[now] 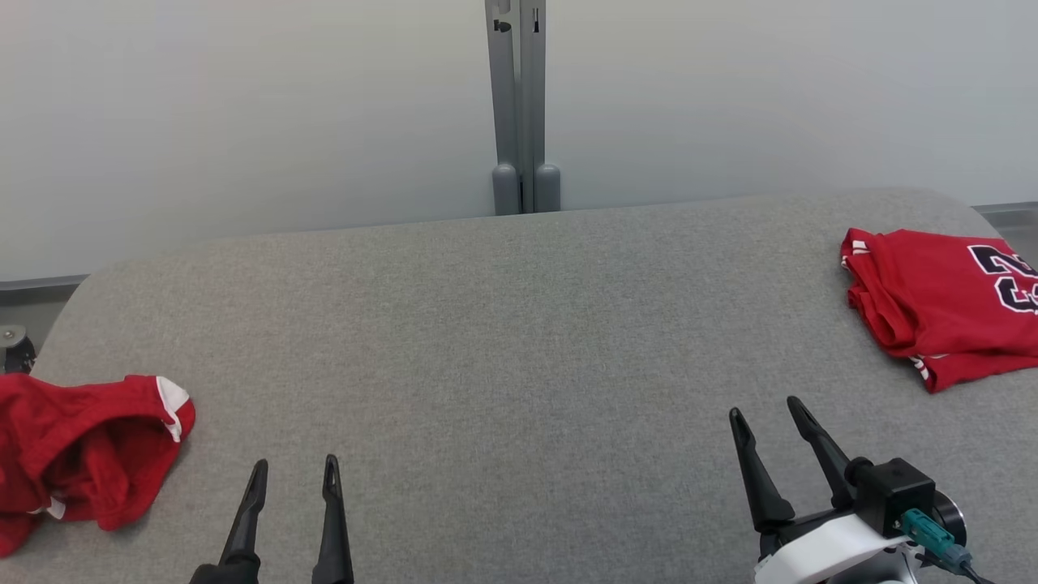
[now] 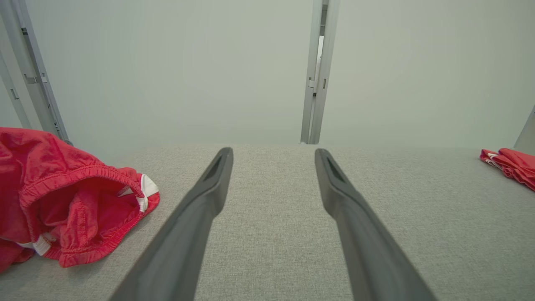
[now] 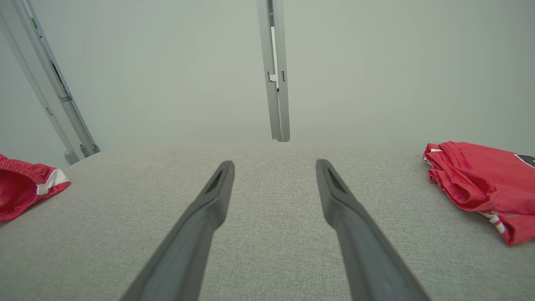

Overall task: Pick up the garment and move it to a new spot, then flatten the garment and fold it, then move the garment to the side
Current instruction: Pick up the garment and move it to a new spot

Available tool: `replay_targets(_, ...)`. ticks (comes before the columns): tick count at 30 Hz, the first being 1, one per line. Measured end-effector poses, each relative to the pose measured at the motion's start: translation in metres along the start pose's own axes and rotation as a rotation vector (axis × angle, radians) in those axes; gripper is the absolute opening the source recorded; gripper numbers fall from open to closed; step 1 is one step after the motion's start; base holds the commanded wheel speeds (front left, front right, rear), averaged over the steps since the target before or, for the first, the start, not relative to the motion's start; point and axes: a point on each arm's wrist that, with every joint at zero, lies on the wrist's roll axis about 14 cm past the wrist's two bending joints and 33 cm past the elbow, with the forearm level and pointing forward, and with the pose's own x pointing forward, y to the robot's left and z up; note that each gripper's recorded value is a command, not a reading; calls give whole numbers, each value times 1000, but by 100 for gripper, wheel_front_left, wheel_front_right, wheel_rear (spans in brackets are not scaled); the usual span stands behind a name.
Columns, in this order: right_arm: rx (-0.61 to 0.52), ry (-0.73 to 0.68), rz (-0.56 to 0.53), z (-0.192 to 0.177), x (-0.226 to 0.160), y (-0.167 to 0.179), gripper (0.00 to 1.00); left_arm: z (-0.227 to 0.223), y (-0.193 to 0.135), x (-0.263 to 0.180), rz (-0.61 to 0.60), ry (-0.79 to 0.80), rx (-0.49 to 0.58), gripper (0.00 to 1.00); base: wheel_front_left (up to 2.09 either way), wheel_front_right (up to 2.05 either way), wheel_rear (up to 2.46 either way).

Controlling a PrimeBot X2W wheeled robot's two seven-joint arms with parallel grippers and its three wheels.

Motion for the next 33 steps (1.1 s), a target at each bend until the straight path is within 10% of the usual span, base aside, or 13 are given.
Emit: replay_targets(33,18,5,-7,-2,-9,0,100,-1,-5,-4,-11,3,-11,100,0,0,0)
